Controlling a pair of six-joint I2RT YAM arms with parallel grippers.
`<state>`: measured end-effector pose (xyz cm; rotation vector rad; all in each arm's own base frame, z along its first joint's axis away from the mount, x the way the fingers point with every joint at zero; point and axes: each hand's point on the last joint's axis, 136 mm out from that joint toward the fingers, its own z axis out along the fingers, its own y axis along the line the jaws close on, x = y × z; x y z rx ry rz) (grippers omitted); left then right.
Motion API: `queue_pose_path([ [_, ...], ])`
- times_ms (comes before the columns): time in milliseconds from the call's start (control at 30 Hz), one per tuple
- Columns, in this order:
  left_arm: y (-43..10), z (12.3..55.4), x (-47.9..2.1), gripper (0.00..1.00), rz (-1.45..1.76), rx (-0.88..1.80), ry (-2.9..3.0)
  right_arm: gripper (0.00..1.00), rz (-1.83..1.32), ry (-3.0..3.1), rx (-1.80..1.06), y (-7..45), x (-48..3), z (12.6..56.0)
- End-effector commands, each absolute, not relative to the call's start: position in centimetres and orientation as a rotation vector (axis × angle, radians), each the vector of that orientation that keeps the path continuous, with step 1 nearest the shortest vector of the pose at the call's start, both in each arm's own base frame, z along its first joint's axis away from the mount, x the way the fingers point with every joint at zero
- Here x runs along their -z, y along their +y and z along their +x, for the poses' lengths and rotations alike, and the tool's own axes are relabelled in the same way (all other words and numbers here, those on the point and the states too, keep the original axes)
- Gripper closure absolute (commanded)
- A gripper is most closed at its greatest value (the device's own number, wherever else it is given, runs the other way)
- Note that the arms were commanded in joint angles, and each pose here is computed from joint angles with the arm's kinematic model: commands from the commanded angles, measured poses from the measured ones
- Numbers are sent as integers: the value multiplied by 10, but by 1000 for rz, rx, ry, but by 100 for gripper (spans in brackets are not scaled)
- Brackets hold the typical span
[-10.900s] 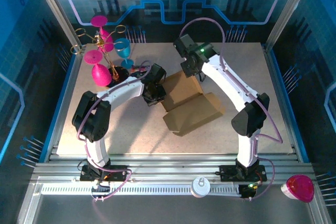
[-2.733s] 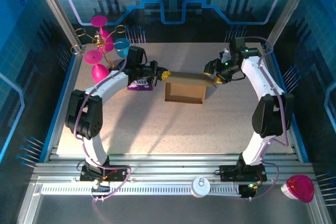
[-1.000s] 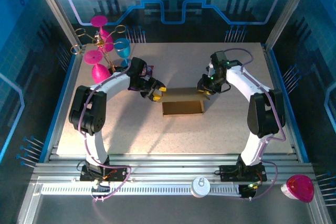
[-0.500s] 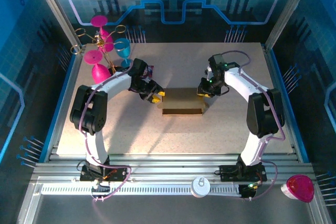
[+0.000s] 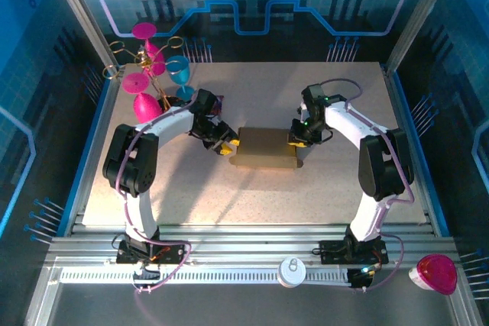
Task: Fold the paper box
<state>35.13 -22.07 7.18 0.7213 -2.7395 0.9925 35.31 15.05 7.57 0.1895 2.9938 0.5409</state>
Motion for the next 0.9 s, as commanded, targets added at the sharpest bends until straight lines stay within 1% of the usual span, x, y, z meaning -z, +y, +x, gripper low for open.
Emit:
queue_pose_path([
  [0,-218,339,-54,63,688,-911,-2734,77,151,3002,-518,152,-72,350],
  [200,-220,336,-49,61,643,-863,-2769,76,127,3003,-520,152,-74,349],
  [267,-219,338,-56,60,647,-869,-2798,78,118,3006,-511,151,-74,348],
  [367,-216,342,-74,55,655,-897,-2855,82,97,3014,-496,150,-72,348],
  [467,-215,343,-91,52,664,-930,-2874,85,83,3024,-482,149,-69,347],
  [600,-215,351,-104,45,655,-965,-2902,86,66,3037,-461,146,-65,346],
  [867,-223,362,-79,44,602,-951,-2870,86,32,3056,-410,142,-61,343],
])
